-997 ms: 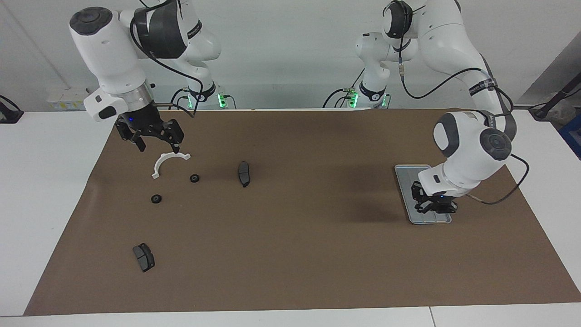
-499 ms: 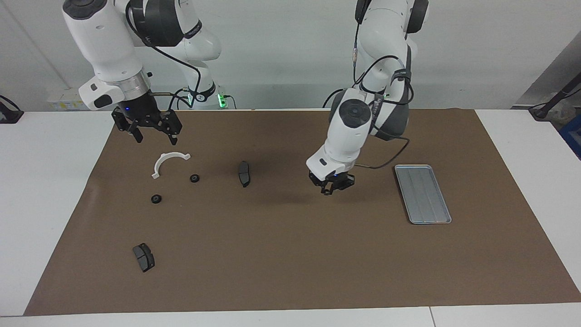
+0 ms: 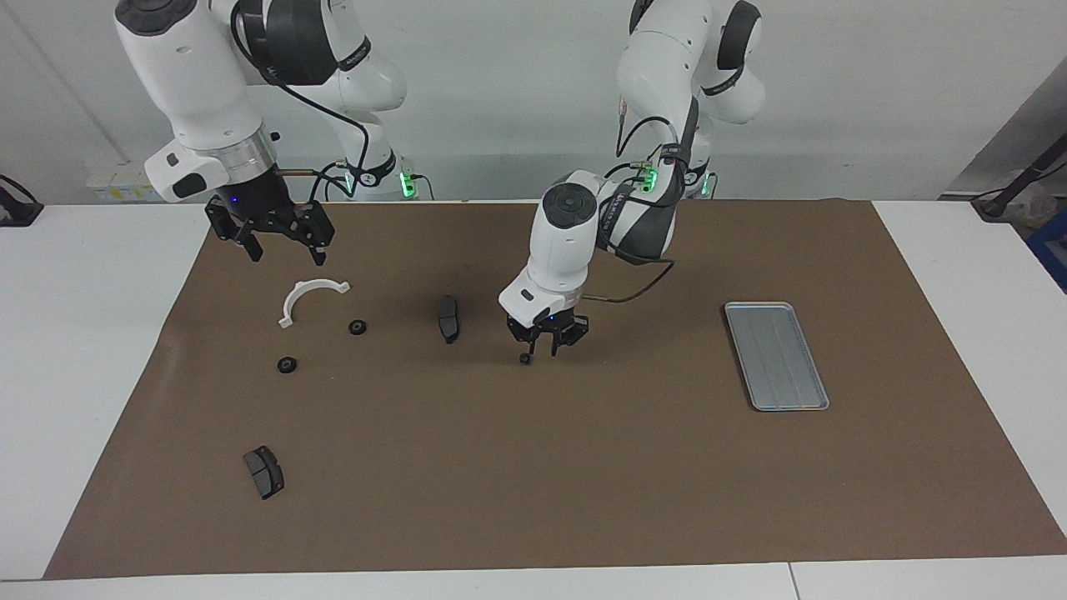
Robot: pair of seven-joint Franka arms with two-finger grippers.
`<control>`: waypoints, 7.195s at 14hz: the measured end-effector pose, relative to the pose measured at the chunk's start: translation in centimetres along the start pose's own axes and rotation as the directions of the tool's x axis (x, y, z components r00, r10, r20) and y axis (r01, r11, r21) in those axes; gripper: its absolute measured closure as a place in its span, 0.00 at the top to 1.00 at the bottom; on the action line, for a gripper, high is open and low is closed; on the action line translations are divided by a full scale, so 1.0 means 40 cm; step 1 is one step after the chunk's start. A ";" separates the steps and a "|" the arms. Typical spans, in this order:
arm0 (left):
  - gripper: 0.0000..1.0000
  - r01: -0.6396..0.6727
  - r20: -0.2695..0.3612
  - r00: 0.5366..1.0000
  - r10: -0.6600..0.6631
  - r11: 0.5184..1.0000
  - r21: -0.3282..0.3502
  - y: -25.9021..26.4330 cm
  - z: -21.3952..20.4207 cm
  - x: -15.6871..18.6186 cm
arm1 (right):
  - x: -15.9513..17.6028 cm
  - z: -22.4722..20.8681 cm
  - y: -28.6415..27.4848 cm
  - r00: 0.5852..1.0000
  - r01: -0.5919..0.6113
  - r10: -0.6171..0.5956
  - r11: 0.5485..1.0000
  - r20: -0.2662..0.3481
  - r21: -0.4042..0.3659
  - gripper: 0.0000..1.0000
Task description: Place bearing gear from tray to pile
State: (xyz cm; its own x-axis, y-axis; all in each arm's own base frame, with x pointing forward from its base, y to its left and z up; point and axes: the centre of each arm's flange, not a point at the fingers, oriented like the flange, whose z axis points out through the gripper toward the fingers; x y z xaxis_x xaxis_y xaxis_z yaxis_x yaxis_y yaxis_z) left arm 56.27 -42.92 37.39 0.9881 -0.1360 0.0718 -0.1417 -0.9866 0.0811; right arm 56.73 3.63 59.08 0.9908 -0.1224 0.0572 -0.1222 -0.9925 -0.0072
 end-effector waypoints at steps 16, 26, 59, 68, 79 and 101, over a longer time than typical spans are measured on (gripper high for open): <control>1.00 -0.169 -0.015 0.985 0.171 0.980 0.105 -0.726 -0.686 -0.007 | 0.036 0.353 -0.383 1.000 -0.029 0.030 0.998 -0.006 0.057 1.00; 1.00 -0.003 0.029 1.000 0.001 0.999 0.044 -1.071 -0.750 -0.086 | -0.063 0.654 -0.782 0.990 -0.108 0.103 0.993 -0.101 -0.040 1.00; 1.00 -0.033 -0.031 0.999 0.037 0.991 0.129 -0.959 -0.695 -0.042 | 0.084 0.595 -0.285 0.997 0.065 -0.064 0.998 0.051 -0.018 0.24; 1.00 0.034 -0.006 0.999 -0.034 0.999 0.020 -1.005 -0.678 -0.058 | 0.177 0.739 0.003 0.998 0.040 -0.041 0.999 -0.045 -0.027 0.25; 1.00 0.054 0.028 0.998 -0.057 0.994 0.096 -0.979 -0.666 -0.062 | 0.167 0.343 0.046 0.997 -0.008 0.009 1.000 -0.072 0.014 1.00; 1.00 0.115 0.019 0.993 -0.117 0.991 0.075 -0.995 -0.674 -0.067 | 0.002 -0.004 0.141 0.998 -0.048 0.049 0.999 0.037 -0.024 1.00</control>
State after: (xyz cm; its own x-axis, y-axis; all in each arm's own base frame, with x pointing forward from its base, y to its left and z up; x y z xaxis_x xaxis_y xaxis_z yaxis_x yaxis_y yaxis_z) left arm 57.64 -0.84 60.79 0.9989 -0.0219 0.0426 -0.0225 -0.9997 0.0138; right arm 56.10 -1.99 59.21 0.9852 -0.1705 0.0194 -0.1708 -0.9852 0.0145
